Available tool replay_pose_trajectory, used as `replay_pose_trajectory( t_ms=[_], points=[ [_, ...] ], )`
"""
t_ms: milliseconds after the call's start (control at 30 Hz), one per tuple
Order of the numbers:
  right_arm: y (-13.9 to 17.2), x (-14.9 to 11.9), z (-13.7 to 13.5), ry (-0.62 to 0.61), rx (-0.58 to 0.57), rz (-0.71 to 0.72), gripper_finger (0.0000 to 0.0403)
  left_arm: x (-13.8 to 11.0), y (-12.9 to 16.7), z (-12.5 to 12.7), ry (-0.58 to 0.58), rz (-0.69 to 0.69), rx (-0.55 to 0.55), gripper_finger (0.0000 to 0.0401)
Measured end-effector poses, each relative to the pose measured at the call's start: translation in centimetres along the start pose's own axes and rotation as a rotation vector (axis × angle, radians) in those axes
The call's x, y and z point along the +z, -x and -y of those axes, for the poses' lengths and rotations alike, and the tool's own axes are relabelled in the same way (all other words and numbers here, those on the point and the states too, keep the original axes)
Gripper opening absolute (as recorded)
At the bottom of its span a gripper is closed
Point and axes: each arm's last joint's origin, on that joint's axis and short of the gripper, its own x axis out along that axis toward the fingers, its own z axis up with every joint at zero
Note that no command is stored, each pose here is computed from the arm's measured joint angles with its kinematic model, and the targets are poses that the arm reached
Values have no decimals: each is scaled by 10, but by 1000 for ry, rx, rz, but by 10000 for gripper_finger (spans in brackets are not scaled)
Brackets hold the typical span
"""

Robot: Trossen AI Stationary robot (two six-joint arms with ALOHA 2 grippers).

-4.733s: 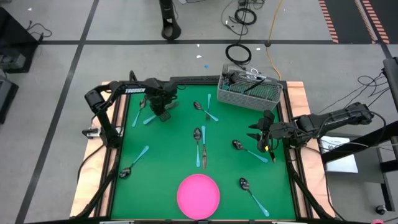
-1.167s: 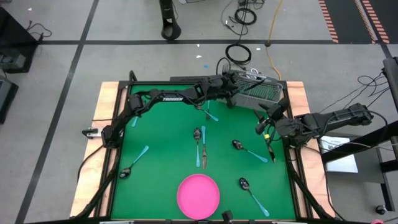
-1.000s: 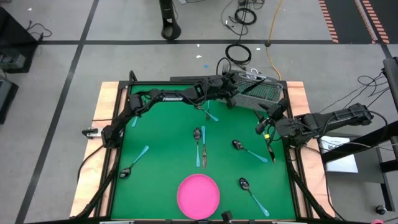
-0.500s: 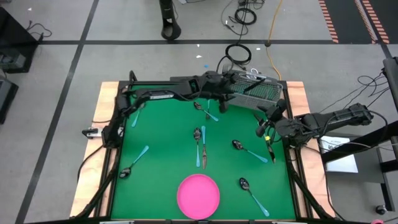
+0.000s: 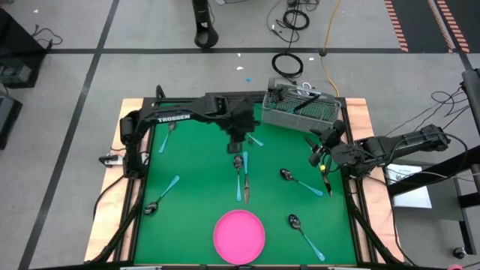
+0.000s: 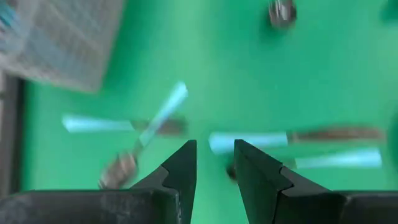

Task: Sort silverware
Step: Put the blue knife into the utensil holder

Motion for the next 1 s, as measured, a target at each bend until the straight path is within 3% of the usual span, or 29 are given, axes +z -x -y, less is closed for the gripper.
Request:
replay_pose_trajectory(
  t_ms=[100,233,467,600,767,867,1000],
  points=[
    [0,0,-1,-2,24,-9,164,-15,-11,8,10,-115,-62,109],
    [0,0,-2,-6,49,-15,164,-27,-30,21,2,-157,-149,109],
    [0,1,-2,-10,50,-9,164,-35,-51,46,-55,-201,-93,109],
    [0,1,-2,-9,49,-8,164,-28,-54,66,-205,-175,-49,109],
    [0,1,-2,-10,49,-8,164,-18,-56,84,-480,-94,-34,109],
    [0,1,-2,-10,49,-8,164,-11,-58,91,-640,-39,-15,109],
    [0,1,-2,-17,49,-8,164,-10,-71,87,-748,-52,26,109]
  ],
)
